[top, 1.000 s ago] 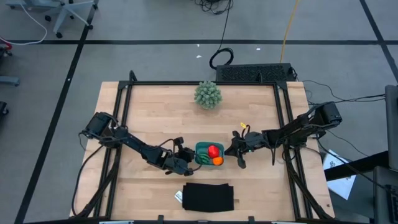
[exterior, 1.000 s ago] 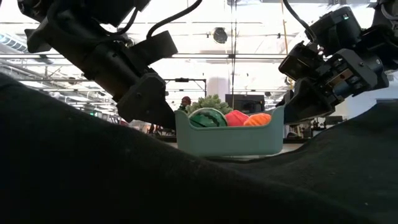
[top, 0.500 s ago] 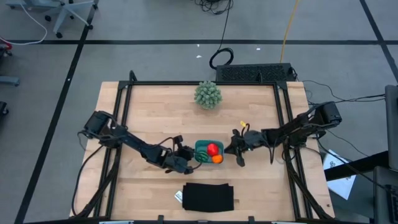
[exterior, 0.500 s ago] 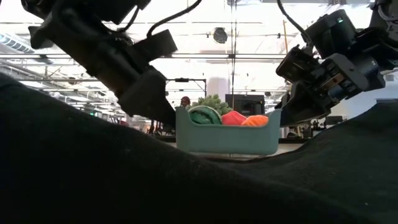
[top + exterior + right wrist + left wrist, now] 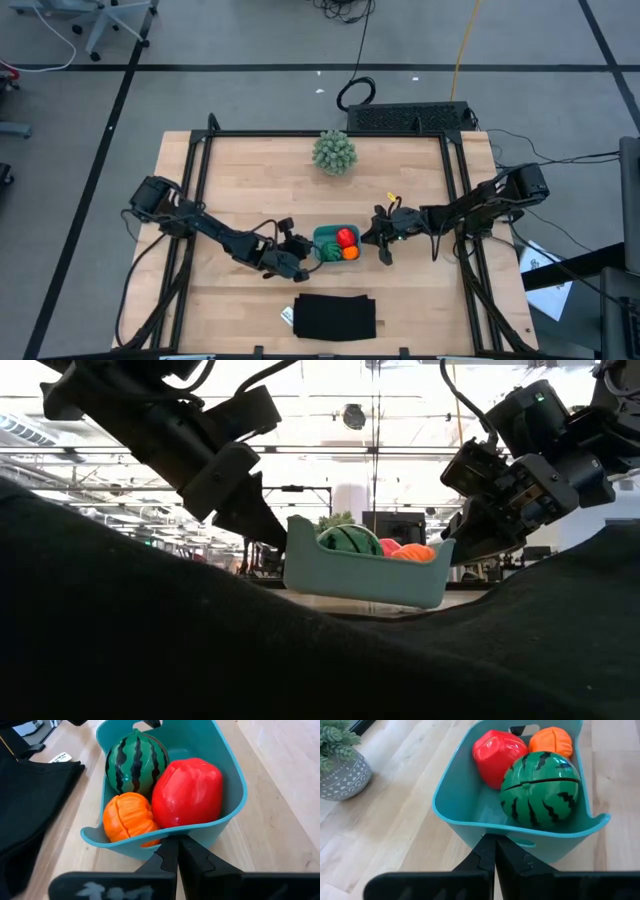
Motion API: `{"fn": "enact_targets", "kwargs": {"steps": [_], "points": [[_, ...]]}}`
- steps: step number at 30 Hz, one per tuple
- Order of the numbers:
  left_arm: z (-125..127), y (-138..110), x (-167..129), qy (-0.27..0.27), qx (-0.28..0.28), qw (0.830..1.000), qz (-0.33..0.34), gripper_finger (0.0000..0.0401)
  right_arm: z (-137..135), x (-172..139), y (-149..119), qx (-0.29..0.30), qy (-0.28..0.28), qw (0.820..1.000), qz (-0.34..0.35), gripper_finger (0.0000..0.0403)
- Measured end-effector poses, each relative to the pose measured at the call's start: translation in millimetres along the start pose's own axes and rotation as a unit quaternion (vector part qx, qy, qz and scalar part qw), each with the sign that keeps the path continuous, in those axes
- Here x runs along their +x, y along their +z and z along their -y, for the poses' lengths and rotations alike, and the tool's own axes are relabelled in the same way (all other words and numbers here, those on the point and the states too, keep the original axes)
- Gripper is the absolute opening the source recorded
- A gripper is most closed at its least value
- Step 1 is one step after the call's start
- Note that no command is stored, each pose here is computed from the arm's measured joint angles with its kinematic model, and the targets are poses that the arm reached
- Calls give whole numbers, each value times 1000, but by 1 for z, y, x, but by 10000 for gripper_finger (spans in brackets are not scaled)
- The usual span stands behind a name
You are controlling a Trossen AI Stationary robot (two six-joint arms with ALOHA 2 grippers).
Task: Pick and placing Produce into tupperware
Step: Adjust the blue bin on the table
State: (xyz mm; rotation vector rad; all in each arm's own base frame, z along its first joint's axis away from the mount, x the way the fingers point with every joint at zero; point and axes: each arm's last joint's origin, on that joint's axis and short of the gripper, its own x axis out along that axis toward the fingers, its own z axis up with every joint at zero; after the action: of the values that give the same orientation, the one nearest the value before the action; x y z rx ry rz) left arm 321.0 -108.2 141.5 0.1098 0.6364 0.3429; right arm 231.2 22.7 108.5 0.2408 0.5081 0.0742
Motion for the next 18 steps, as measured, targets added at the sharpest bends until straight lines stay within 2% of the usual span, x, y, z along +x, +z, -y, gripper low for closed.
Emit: {"fn": "enact_targets", "kwargs": {"steps": [18], "points": [[-2, -6, 4, -2, -10, 1000, -26, 7, -6, 0, 0, 2, 21, 1000, -2, 0]]}}
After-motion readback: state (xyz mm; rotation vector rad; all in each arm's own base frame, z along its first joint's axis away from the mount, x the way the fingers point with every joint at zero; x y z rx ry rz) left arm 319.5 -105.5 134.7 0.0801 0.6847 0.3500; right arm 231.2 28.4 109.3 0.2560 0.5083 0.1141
